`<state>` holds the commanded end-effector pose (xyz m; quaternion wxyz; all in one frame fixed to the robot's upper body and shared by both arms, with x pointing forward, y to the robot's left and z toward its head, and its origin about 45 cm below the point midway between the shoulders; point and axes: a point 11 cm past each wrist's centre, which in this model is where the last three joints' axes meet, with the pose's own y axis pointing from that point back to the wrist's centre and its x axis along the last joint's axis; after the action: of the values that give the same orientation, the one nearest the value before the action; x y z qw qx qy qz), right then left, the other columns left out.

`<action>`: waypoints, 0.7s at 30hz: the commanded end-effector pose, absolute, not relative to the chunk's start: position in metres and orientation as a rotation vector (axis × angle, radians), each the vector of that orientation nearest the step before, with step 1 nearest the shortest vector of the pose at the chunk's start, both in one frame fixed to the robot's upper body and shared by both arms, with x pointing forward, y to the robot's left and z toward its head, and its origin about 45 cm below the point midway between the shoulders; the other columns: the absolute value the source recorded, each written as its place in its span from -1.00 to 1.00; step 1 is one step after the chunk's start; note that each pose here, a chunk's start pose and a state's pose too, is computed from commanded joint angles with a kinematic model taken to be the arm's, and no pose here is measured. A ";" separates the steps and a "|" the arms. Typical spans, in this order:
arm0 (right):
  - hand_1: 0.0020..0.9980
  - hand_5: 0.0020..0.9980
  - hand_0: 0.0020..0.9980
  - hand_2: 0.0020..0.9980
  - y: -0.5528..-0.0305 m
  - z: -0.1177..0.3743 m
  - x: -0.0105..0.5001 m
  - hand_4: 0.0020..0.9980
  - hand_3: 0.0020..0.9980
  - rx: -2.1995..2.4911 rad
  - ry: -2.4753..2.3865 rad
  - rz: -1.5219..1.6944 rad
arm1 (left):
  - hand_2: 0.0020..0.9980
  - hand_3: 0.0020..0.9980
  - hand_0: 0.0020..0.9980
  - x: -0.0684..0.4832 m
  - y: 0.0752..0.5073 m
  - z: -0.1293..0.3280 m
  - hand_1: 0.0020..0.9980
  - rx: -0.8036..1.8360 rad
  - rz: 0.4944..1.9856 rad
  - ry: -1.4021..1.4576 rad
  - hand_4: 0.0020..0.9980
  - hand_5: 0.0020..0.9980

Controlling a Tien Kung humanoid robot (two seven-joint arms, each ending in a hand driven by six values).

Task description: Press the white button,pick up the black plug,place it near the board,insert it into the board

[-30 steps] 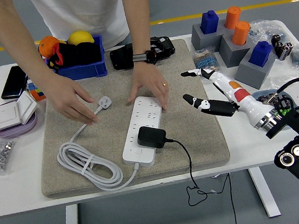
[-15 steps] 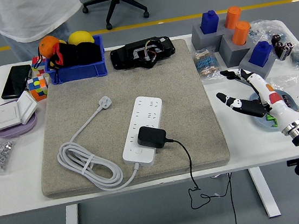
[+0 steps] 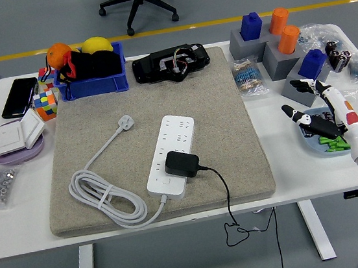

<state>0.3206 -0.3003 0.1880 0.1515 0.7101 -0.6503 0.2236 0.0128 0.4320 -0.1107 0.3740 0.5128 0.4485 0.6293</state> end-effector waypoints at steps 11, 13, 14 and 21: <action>0.59 0.16 0.78 0.54 -0.318 0.184 0.308 0.79 0.56 1.985 -1.935 0.591 | 0.02 0.14 -0.06 0.001 0.432 -0.111 -0.01 1.337 1.604 1.159 0.21 -0.50; 0.59 0.16 0.78 0.54 -0.321 0.184 0.306 0.79 0.56 1.980 -1.948 0.583 | 0.02 0.14 -0.06 -0.001 0.431 -0.112 -0.01 1.341 1.602 1.161 0.21 -0.50; 0.59 0.16 0.78 0.54 -0.322 0.184 0.305 0.79 0.56 1.979 -1.954 0.578 | 0.02 0.14 -0.06 -0.002 0.431 -0.112 -0.01 1.341 1.602 1.163 0.21 -0.50; 0.58 0.17 0.78 0.53 -0.326 0.182 0.298 0.79 0.54 1.964 -1.988 0.543 | 0.02 0.14 -0.06 -0.020 0.429 -0.113 -0.01 1.369 1.592 1.193 0.21 -0.50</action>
<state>0.2980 -0.3263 0.1824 0.1470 0.6824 -0.6907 0.1887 -0.0203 0.4293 -0.1128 0.3554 0.5301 0.4616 0.6161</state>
